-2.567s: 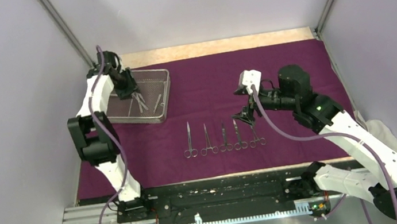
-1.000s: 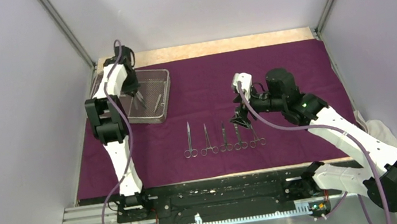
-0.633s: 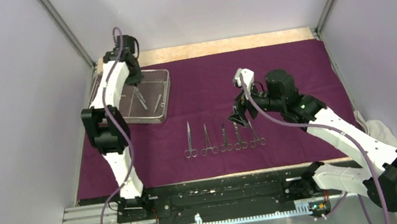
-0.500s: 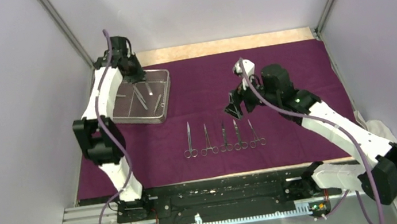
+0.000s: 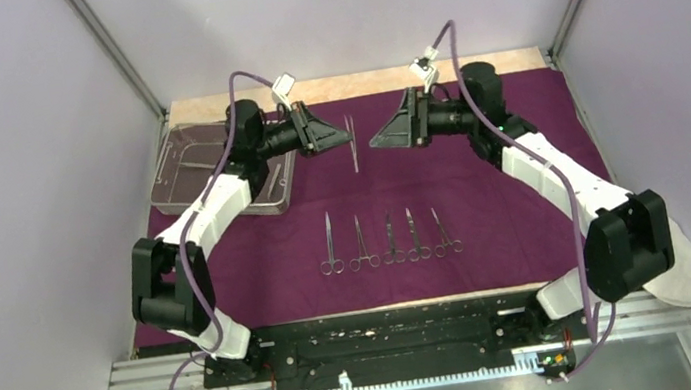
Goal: Open and lay out the surgical kit
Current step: Place the medical item in the surgical kit.
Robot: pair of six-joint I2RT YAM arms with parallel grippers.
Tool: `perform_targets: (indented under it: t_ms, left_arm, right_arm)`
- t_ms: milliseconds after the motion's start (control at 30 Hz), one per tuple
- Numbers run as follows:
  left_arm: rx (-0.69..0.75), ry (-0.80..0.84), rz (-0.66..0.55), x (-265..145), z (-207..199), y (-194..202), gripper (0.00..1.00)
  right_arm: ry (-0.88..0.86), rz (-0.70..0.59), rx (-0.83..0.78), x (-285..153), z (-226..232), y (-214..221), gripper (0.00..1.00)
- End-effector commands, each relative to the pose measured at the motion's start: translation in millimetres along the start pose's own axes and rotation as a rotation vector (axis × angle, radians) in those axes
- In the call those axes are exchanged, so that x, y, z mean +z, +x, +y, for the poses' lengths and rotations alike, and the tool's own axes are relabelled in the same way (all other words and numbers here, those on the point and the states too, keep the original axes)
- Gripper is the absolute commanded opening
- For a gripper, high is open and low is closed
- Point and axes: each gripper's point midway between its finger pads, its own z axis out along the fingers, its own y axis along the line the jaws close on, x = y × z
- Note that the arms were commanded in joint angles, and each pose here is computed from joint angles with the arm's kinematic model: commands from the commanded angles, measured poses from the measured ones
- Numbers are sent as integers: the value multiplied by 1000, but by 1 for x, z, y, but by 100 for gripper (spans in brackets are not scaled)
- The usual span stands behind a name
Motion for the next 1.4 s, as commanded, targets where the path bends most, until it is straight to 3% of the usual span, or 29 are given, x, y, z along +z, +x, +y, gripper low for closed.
perform_targets:
  t_ms: [0,300,500,667,833,1233,1367]
  left_arm:
    - [179,313,29,-15,-91,10,0]
    - [162,578,7,-29,-160,17,0]
    - [164,661,-13,-30,-189,5,0]
    - [163,670,-23,-25,-197,1,0]
    - [158,708,-37,-22,-204,-5,0]
    - [173,752,-26,-24,-216,-4,0]
    - [174,763,-23,-26,-217,-2,0]
  right_arm:
    - [-342,-38,37,-30,61,-19,70]
    - [-652,-90,-13,-51,118,-25,64]
    - [-623,-97,-20,-34,113,-30,61]
    - [-639,-42,-60,-32,128,-23,62]
    - [-829,-55,-52,-48,153,-20,47]
    - [-865,-99,-16,-55,158,-29,42]
    - [-873,-105,-21,-58,162,-33,33]
